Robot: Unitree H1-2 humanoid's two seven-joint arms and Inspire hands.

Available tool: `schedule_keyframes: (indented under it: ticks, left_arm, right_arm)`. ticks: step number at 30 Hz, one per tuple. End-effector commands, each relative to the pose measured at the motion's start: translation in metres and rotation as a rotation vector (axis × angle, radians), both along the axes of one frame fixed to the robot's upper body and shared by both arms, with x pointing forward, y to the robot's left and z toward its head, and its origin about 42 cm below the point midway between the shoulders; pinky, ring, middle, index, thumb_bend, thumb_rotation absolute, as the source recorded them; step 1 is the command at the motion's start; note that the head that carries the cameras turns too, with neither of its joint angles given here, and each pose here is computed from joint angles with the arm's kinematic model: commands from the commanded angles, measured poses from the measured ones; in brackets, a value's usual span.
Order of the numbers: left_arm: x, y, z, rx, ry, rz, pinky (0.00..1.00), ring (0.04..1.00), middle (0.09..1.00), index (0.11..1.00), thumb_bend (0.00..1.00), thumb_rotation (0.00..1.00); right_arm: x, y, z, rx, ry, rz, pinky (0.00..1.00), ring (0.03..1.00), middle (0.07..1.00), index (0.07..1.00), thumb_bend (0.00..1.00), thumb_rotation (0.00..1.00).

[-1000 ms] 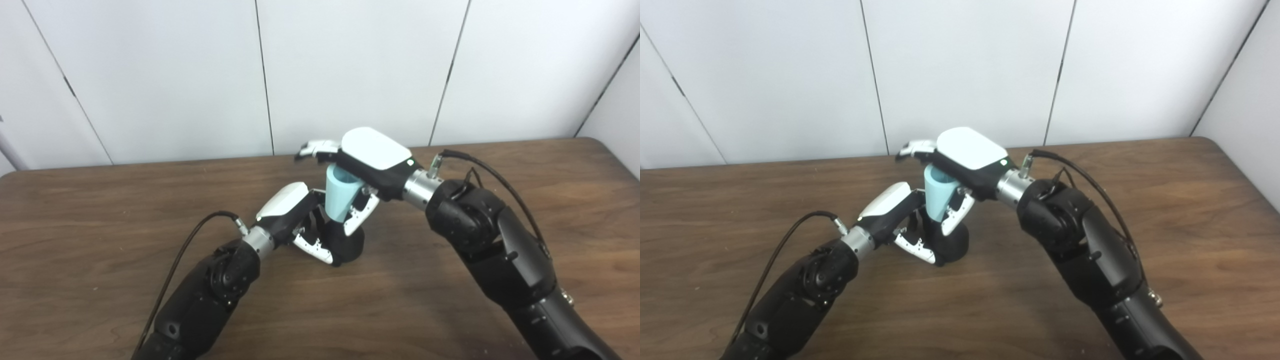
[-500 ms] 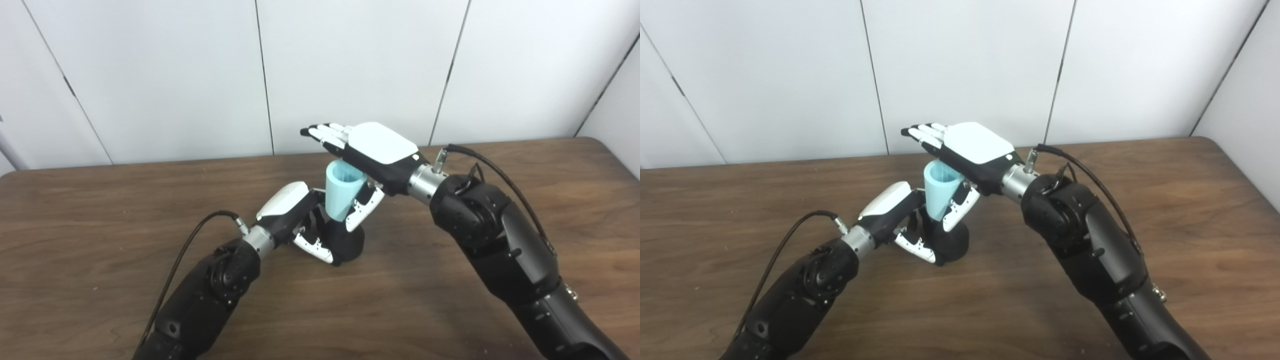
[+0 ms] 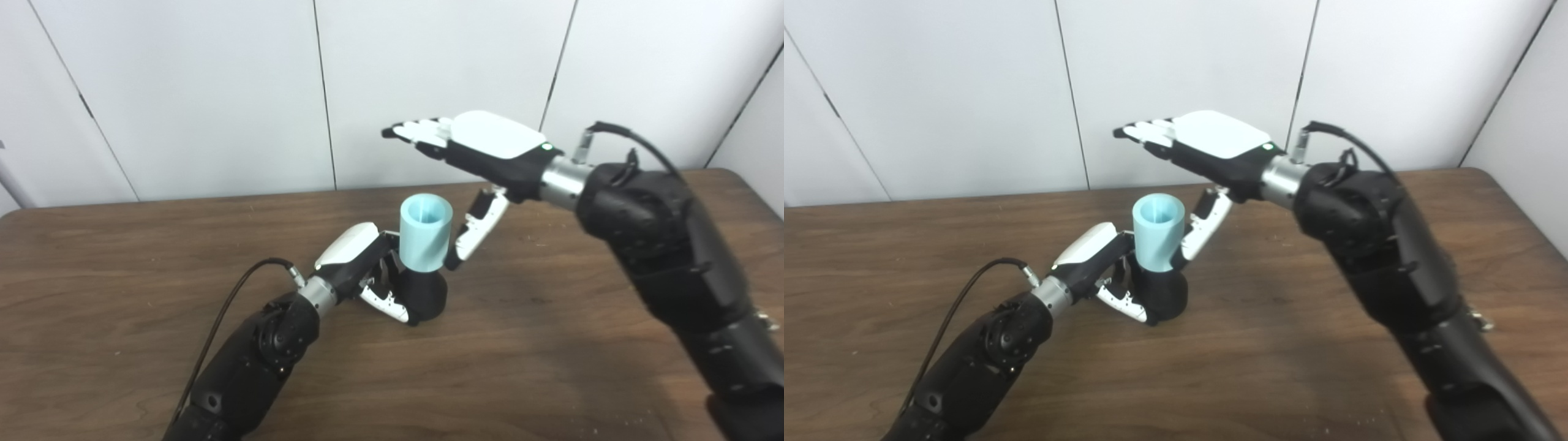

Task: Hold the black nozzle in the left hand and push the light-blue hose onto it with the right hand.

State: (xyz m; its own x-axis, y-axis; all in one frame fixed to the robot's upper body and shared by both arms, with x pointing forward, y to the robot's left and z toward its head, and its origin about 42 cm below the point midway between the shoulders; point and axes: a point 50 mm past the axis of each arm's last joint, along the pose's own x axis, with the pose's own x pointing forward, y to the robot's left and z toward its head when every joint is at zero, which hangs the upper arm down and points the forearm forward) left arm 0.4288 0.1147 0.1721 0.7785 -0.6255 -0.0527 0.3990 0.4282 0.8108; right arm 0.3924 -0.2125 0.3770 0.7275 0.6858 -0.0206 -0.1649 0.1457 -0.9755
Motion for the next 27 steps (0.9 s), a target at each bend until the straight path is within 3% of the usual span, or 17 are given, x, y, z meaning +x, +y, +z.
schedule_keyframes:
  ticks: [1,3,10,15,18,22,27]
  left_arm:
    - [0.002,0.012,-0.016,0.080,0.057,0.019,0.58,0.492,0.470,0.487,0.53,0.00]
    - [0.003,0.013,-0.017,0.079,0.062,0.022,0.62,0.525,0.476,0.485,0.53,0.00]
    - [0.002,0.015,-0.015,0.070,0.060,0.024,0.61,0.556,0.494,0.478,0.53,0.00]
    - [0.002,0.017,-0.016,0.068,0.053,0.026,0.61,0.550,0.490,0.480,0.53,0.00]
    - [0.002,0.017,-0.017,0.067,0.050,0.025,0.52,0.510,0.484,0.483,0.53,0.00]
    - [0.001,0.015,-0.017,0.072,0.051,0.025,0.60,0.504,0.480,0.486,0.53,0.00]
    - [0.000,0.014,-0.017,0.077,0.055,0.024,0.57,0.505,0.479,0.486,0.53,0.00]
  right_arm:
    - [-0.011,-0.004,0.024,0.029,-0.062,0.038,1.00,1.000,1.000,1.000,1.00,0.38]
    - [-0.019,-0.006,0.020,0.045,-0.063,0.057,1.00,1.000,1.000,1.000,1.00,0.39]
    - [-0.030,-0.004,0.006,0.083,-0.060,0.080,1.00,1.000,1.000,1.000,1.00,0.41]
    - [-0.033,-0.003,-0.006,0.058,-0.027,0.103,1.00,1.000,1.000,1.000,0.99,0.63]
    - [-0.031,-0.002,-0.010,0.037,-0.013,0.112,1.00,1.000,1.000,1.000,0.92,0.74]
    - [-0.031,0.002,-0.014,0.029,0.014,0.111,1.00,1.000,1.000,1.000,0.91,0.77]
    - [-0.031,0.005,-0.018,0.017,0.039,0.106,1.00,1.000,1.000,1.000,0.87,0.75]
